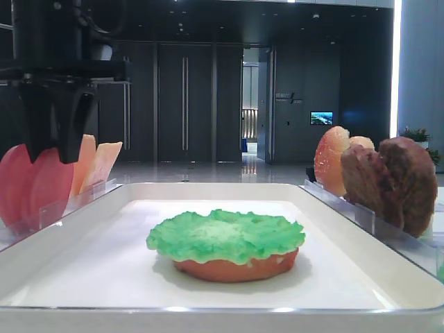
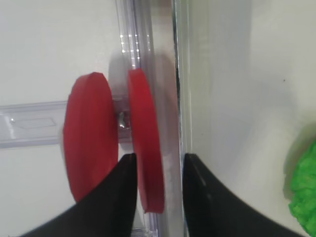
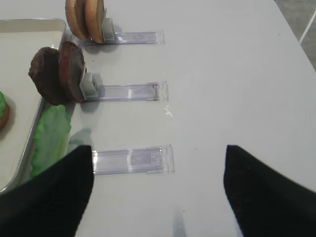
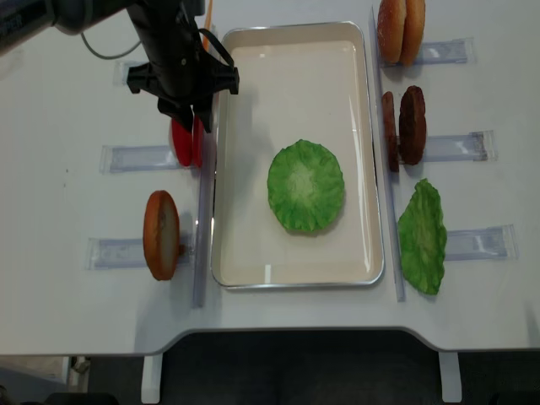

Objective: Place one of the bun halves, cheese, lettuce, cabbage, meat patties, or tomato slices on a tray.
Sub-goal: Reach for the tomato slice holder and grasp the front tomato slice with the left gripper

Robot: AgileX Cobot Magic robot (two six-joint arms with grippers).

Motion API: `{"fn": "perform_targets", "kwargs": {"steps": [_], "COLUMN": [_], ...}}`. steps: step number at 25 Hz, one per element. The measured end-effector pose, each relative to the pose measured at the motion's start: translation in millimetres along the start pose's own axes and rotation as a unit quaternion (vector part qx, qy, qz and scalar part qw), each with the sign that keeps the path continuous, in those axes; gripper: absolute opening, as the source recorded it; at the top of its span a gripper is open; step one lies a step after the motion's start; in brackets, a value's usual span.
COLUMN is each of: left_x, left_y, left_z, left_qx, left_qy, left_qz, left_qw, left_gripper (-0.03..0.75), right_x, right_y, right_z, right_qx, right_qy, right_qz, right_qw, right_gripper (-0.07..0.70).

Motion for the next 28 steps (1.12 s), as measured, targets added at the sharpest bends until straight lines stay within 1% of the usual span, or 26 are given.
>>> {"fn": "perform_targets", "kwargs": {"steps": [8, 17, 21, 24, 28], "left_x": [0, 0, 1, 7, 22], "left_y": [-3, -5, -8, -6, 2], "left_z": [3.4, 4.2, 4.8, 2.4, 0.7], "left_qx": [-0.007, -0.008, -0.007, -0.004, -0.005], "left_qy": [0.015, 0.019, 0.022, 0.012, 0.006], "left_qz": [0.013, 0.021, 0.036, 0.041, 0.034], "left_qw": [0.9998, 0.9996, 0.9991, 0.9991, 0.9994], "left_gripper": [0.07, 0.066, 0.066, 0.066, 0.066], "right_x": [0, 0, 0, 0, 0], "right_y": [0, 0, 0, 0, 0], "right_z": [0, 0, 0, 0, 0], "right_qx": [0.0, 0.0, 0.0, 0.0, 0.0], "right_qy": [0.0, 0.0, 0.0, 0.0, 0.0], "right_qz": [0.0, 0.0, 0.0, 0.0, 0.0], "right_qw": [1.0, 1.0, 1.0, 1.0, 1.0], "right_gripper": [0.521, 0.521, 0.521, 0.521, 0.521]}}
Point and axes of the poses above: a point on each arm's last joint axis where the gripper is mounted, x pointing back along that axis away from the gripper, z along the wrist's bending axis when the last joint is at zero, y = z × x, the point moved 2 cm from there along -x, pointing out along that axis toward the gripper, and after that the axes turned 11 degrees about -x, right-handed, at the moved point
